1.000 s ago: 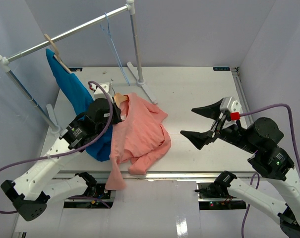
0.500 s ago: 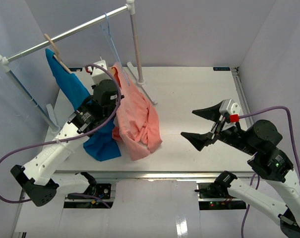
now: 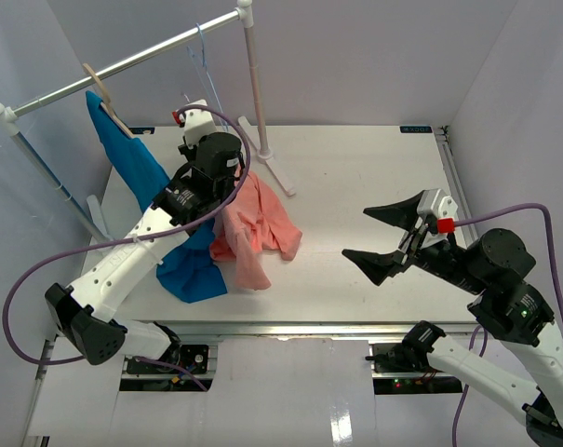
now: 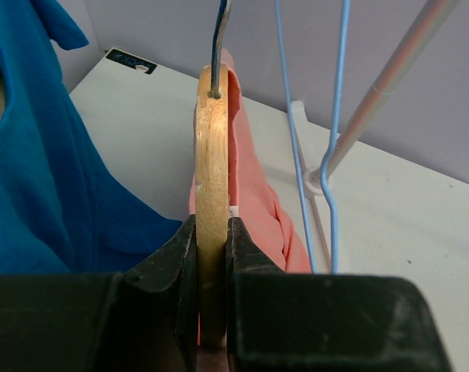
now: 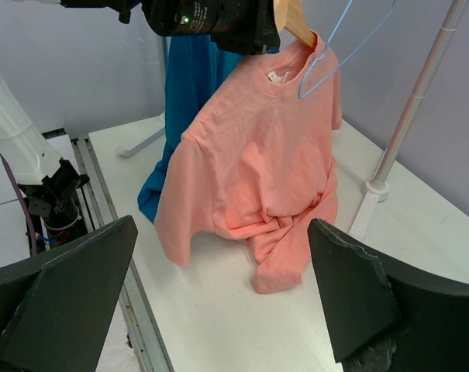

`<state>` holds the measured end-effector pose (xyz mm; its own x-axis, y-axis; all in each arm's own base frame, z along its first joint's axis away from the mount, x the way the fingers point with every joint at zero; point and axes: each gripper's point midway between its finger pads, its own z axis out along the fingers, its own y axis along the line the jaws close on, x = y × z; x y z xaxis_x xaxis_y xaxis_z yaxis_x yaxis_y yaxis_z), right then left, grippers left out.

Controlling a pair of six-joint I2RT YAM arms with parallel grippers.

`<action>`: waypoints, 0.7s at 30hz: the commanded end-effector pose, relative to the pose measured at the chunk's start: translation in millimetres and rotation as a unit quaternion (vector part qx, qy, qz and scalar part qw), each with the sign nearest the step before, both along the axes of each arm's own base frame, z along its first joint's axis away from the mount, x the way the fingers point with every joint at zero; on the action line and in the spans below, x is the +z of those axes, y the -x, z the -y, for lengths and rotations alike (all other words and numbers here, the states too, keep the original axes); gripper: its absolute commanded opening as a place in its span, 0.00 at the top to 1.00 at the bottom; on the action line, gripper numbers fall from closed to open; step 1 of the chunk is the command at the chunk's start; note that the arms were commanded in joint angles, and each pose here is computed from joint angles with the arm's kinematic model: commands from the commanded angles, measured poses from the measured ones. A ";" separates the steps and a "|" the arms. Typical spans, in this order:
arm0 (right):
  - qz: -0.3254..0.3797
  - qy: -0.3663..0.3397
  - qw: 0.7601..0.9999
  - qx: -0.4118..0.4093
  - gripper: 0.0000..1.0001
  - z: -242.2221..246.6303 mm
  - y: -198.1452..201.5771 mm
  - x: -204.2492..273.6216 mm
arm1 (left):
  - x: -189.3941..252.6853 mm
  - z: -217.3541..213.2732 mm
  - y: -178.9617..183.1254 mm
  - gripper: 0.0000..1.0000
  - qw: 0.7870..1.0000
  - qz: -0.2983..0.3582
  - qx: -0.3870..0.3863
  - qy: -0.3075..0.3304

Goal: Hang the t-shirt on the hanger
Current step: Place the hanger at the clothesline.

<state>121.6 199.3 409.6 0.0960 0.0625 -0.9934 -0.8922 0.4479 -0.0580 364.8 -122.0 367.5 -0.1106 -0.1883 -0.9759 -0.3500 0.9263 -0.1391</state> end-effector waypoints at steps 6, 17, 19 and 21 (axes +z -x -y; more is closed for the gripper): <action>0.004 -0.011 1.000 -0.002 0.02 -1.4 -1.8 4.9 | 64.9 -38.7 3.0 1.00 0.994 0.086 0.059 0.013; -0.003 -0.007 1.000 0.003 0.03 -7.0 -4.7 -1.2 | 85.3 -56.2 -6.9 1.00 0.989 0.119 0.083 0.023; -0.007 -0.005 1.000 0.004 0.03 -8.8 -6.1 -1.9 | 88.3 -59.0 -9.9 1.00 0.989 0.119 0.086 0.016; -0.009 -0.003 1.000 0.005 0.03 -9.7 -6.5 -2.8 | 90.1 -63.5 -15.2 1.00 0.989 0.120 0.089 0.016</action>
